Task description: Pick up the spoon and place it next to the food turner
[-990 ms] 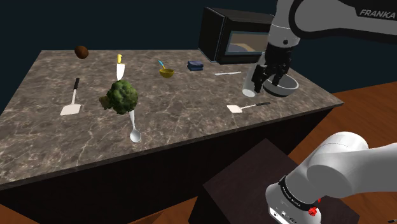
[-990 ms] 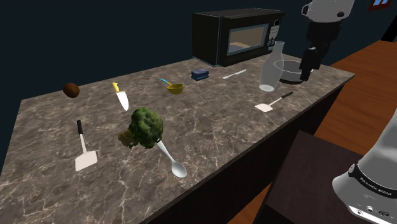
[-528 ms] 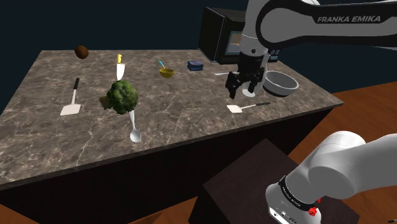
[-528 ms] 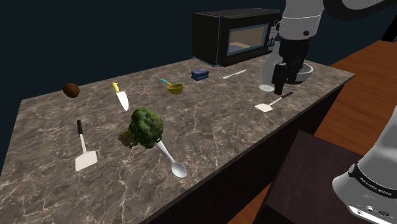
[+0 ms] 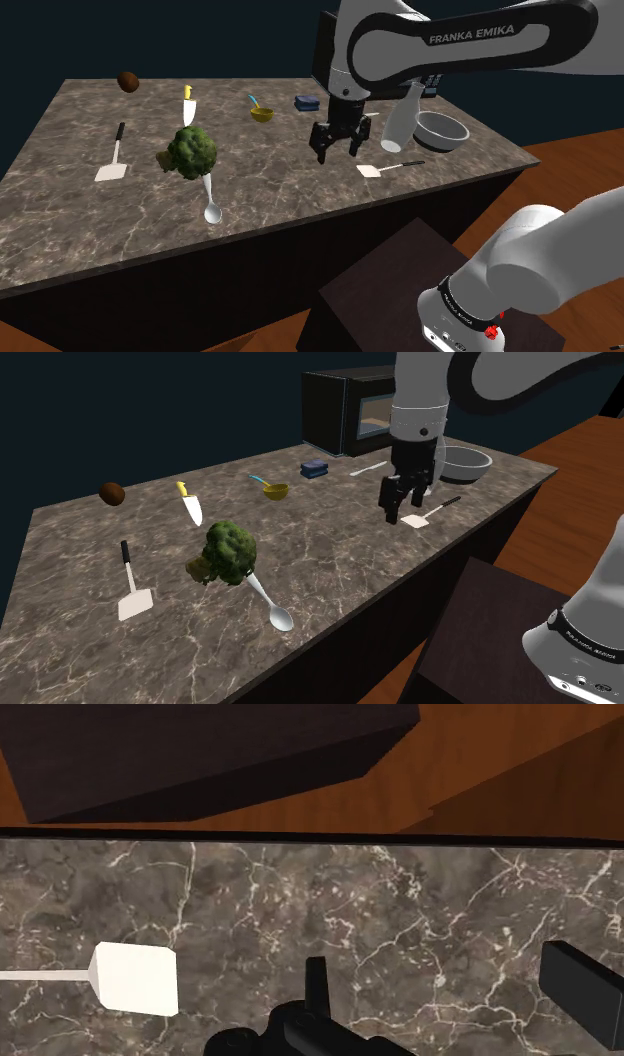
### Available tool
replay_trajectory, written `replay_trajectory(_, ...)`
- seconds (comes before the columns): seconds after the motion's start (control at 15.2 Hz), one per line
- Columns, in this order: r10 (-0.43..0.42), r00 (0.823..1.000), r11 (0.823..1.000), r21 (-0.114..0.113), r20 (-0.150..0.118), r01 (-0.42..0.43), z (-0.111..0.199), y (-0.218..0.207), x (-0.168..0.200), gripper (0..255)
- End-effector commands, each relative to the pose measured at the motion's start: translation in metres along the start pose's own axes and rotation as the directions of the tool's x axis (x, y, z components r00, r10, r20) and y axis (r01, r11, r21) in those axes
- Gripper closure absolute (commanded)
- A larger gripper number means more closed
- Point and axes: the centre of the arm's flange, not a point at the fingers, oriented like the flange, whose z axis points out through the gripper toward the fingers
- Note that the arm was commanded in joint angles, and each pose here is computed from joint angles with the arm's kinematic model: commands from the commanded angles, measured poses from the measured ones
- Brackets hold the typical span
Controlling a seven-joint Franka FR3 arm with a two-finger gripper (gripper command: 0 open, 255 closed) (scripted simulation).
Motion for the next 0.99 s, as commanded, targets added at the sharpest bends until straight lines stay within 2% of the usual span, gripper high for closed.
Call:
replay_trajectory(0.0,0.005,1.000,1.000,0.016,0.003,-0.005,0.008,-0.019,0.012,0)
replay_trajectory(0.92,0.035,0.999,0.993,0.114,0.028,-0.038,0.057,-0.164,0.093,0)
